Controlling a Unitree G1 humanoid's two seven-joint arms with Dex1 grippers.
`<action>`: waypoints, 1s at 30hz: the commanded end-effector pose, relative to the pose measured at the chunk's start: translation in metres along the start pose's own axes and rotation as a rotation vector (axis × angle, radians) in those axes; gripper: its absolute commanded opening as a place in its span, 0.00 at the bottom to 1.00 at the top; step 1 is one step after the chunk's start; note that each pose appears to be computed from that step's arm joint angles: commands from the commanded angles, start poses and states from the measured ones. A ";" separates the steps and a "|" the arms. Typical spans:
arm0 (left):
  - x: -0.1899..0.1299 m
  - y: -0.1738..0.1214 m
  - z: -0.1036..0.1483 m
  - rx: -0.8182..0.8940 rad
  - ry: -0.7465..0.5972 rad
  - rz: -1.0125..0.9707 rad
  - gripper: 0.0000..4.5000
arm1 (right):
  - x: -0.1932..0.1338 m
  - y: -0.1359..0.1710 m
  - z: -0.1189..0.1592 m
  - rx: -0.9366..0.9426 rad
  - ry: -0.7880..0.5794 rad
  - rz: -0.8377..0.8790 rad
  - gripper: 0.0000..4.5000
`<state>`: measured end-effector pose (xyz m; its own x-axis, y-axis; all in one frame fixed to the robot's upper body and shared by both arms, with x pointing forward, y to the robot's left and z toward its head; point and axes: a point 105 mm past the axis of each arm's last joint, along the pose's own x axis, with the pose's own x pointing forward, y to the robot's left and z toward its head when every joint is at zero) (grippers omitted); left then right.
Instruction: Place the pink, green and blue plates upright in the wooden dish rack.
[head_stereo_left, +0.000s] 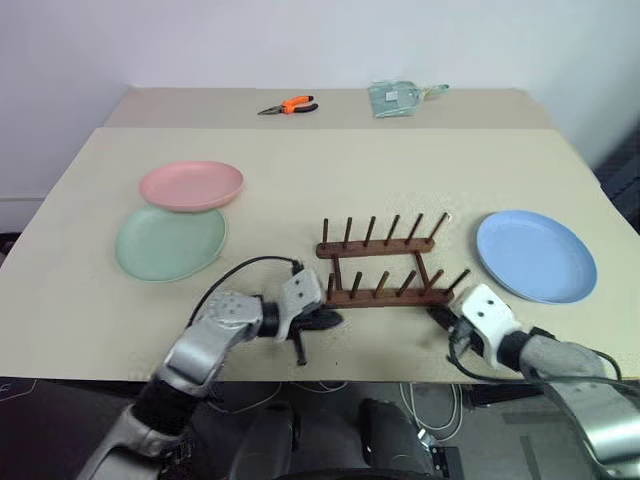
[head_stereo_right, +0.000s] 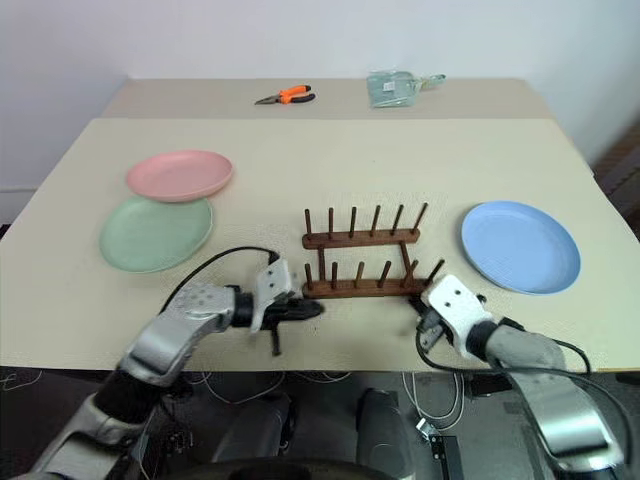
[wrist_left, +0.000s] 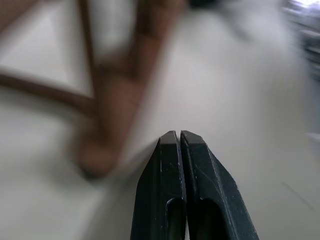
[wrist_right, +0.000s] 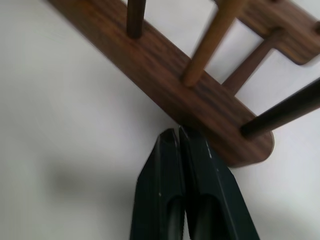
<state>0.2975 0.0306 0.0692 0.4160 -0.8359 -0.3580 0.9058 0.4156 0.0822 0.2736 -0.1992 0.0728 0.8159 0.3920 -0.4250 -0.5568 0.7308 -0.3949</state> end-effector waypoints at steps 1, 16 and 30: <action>-0.002 0.049 -0.007 -0.008 0.022 0.257 0.02 | 0.020 -0.026 0.000 -0.036 0.006 -0.139 0.02; -0.108 0.143 0.056 -0.263 -0.374 0.654 0.52 | 0.020 -0.024 0.043 -0.058 -0.168 -0.021 0.69; -0.249 0.189 0.031 -0.887 -0.741 1.372 0.75 | 0.036 -0.011 0.050 -0.104 -0.189 0.064 0.81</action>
<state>0.3774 0.2976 0.1915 0.9417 0.3354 -0.0262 -0.2861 0.7575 -0.5868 0.3152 -0.1697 0.0948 0.7904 0.5208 -0.3225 -0.6124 0.6603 -0.4347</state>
